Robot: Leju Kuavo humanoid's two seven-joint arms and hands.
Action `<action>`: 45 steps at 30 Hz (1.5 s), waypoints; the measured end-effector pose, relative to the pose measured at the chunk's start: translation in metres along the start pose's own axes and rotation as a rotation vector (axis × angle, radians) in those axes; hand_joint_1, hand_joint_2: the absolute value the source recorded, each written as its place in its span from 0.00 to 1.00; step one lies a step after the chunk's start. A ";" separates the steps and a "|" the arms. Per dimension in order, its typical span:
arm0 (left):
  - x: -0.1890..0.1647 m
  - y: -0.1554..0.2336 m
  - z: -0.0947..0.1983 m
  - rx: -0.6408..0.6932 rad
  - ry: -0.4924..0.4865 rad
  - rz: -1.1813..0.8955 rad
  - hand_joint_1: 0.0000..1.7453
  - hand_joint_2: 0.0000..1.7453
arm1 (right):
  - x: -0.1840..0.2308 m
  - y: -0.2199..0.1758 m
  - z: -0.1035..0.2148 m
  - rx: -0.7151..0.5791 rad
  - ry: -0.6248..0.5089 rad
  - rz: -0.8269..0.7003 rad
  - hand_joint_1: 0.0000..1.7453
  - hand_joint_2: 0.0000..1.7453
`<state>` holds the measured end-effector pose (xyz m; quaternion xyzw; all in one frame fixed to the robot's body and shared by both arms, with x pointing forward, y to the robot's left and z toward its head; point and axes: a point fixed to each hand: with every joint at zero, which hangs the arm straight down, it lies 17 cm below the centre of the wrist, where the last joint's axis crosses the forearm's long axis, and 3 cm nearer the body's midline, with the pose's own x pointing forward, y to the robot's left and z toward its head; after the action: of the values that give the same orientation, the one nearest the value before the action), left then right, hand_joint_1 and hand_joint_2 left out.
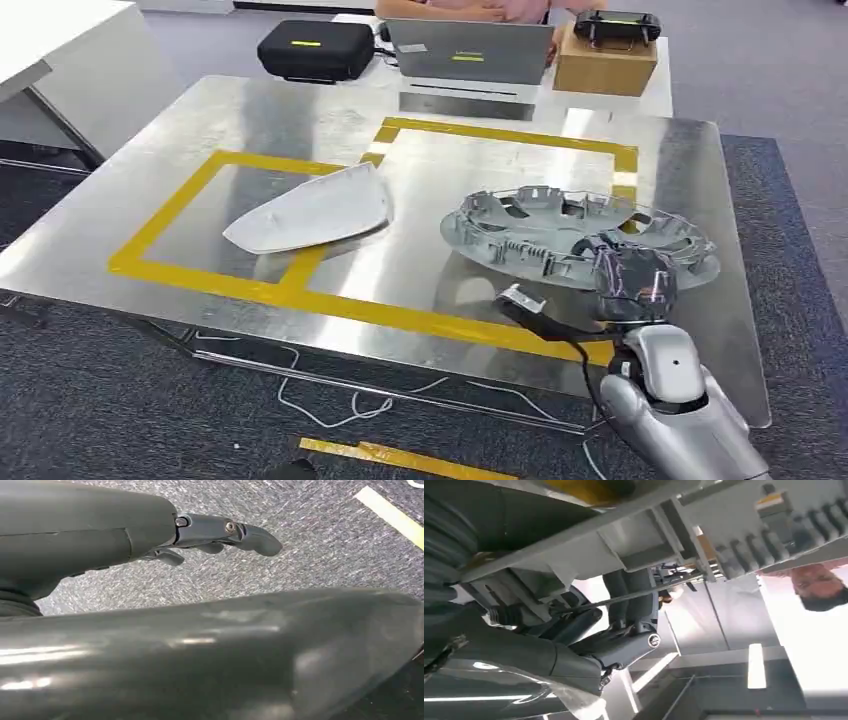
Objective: Take the parts from the cabinet and place them on the table.
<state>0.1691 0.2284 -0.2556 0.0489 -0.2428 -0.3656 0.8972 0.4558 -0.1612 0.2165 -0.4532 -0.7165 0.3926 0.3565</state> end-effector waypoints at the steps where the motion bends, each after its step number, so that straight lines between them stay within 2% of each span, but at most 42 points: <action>1: 0.000 0.000 0.000 0.000 0.001 0.000 0.00 0.00 | 0.003 0.002 0.000 0.004 -0.009 0.000 1.00 1.00; 12: -0.001 0.003 -0.001 0.006 0.010 -0.026 0.00 0.00 | 0.021 0.016 -0.005 0.037 -0.069 0.003 1.00 1.00; 26: -0.001 0.007 -0.001 0.018 0.013 -0.052 0.00 0.00 | 0.025 0.026 -0.003 0.061 -0.083 0.006 1.00 1.00; 45: 0.002 0.010 -0.002 0.020 0.004 -0.082 0.00 0.00 | 0.055 0.016 -0.007 0.007 -0.197 0.010 1.00 1.00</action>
<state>0.1780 0.2337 -0.2542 0.0684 -0.2422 -0.3997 0.8814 0.4498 -0.1042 0.2142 -0.4146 -0.7445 0.4396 0.2840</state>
